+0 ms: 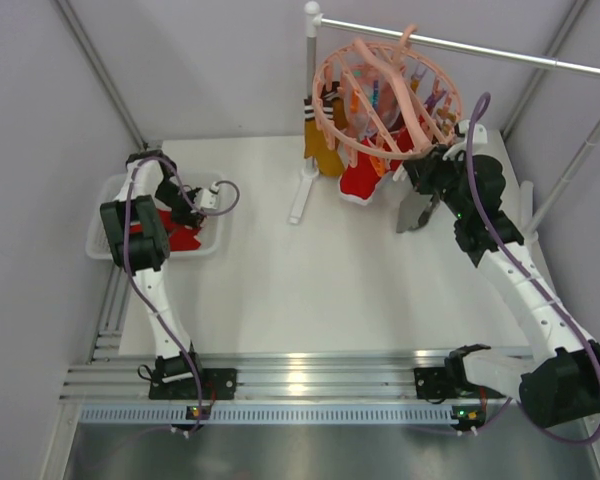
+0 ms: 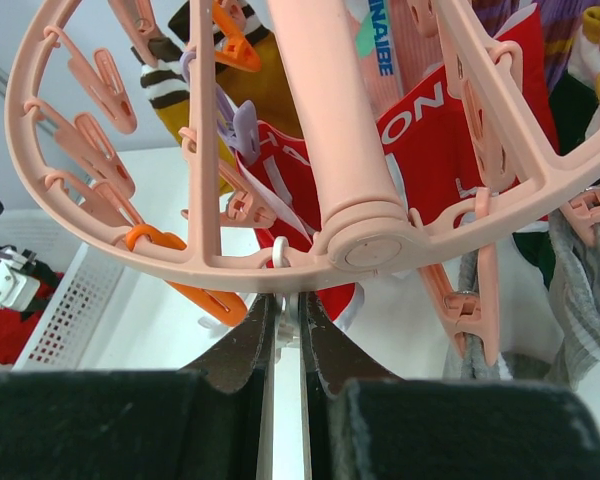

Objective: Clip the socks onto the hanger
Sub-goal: Pick up the sock from the bin, then clamp the sock onto the hanger.

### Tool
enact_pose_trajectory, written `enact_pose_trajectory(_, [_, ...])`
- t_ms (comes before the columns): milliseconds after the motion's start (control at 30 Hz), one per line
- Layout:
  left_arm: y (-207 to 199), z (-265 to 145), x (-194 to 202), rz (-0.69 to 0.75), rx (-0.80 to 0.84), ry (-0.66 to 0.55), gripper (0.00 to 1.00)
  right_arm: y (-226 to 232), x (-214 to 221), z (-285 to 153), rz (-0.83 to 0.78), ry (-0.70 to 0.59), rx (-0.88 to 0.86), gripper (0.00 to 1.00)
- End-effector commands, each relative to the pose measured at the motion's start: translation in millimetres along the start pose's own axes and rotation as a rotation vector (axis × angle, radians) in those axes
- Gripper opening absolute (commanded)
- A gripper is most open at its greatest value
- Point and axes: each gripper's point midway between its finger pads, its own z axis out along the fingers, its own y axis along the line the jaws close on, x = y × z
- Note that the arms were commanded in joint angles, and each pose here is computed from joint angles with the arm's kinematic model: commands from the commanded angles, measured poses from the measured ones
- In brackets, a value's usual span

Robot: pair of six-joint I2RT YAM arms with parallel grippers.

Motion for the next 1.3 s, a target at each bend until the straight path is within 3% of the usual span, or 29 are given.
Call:
enact_pose_trajectory(0, [-5.9,-3.0,3.8,-0.001,0.027,0.043,0.28,1.9,-22.2,-1.2,-0.013,-0.044,0.002,0.00])
enact_pose_trajectory(167, [12.9,-27.4,-33.8,-0.085,-0.107,-0.056,0.00,3.4,-28.9,0.8,-0.008,-0.056,0.002,0.00])
enact_pose_trajectory(533, [32.0,-126.7,-132.9,-0.338,-0.429,-0.289,0.00,8.2,-37.9,0.6,0.033,-0.074,-0.002,0.00])
enact_pose_trajectory(767, [26.3,-184.3,-229.7,-0.536,-0.567,-0.524,0.00,9.4,-36.4,1.9,0.082,-0.074,-0.006,0.00])
enact_pose_trajectory(867, [22.9,-182.8,-265.5,-0.715,-0.635,-0.605,0.00,15.3,-38.9,1.2,0.098,-0.081,-0.034,0.00])
enact_pose_trajectory(967, [11.7,-184.8,-323.8,-0.687,-0.671,-0.732,0.00,20.3,-39.4,1.4,0.109,-0.077,-0.057,0.00])
enact_pose_trajectory(1033, [2.3,-161.5,-330.3,-0.738,-0.669,-0.771,0.00,20.8,-40.1,2.6,0.115,-0.074,-0.059,0.00])
enact_pose_trajectory(1100, [-5.2,-157.3,-358.3,-0.676,-0.700,-0.852,0.00,22.7,-42.3,2.2,0.120,-0.078,-0.066,0.00])
enact_pose_trajectory(1267, [-26.5,-126.8,-437.9,-0.723,-0.613,-0.970,0.00,26.7,-40.9,4.7,0.156,-0.065,-0.082,0.00])
